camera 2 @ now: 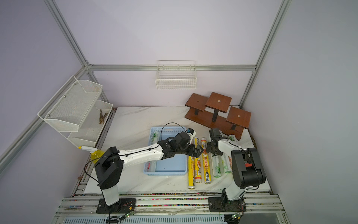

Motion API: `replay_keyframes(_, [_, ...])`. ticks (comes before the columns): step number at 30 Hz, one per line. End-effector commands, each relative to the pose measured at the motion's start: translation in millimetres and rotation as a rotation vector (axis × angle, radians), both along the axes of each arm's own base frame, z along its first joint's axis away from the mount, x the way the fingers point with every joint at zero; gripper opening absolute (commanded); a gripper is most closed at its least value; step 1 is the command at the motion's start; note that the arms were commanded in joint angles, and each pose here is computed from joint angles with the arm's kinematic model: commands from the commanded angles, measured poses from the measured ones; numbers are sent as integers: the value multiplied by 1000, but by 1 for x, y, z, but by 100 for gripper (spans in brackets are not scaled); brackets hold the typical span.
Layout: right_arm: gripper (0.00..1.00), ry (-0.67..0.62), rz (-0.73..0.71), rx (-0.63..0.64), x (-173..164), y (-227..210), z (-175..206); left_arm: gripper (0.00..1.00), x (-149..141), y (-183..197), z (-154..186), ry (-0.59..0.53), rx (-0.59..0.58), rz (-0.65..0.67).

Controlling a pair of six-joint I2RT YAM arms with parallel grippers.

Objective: Put the plastic wrap into the basket
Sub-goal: Pick up the plastic wrap from the center of the board.

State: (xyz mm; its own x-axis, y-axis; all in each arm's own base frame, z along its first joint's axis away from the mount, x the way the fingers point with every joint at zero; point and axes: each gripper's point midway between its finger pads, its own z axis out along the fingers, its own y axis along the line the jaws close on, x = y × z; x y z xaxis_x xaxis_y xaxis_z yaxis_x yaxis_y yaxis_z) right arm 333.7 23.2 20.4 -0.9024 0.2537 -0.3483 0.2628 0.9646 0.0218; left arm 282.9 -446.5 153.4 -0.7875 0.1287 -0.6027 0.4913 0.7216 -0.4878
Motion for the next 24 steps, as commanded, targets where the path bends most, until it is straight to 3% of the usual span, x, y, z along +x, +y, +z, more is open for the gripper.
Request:
replay_keyframes(1, [64,113,15,-25,-19,2,-19,100,3,-7,18,-28,-35,-6])
replay_keyframes(9, [57,79,12,-15,-16,4,-9,100,3,-7,19,-29,-36,-5])
replay_keyframes(24, [40,-134,7,35,-7,9,62,100,8,11,35,-91,-62,68])
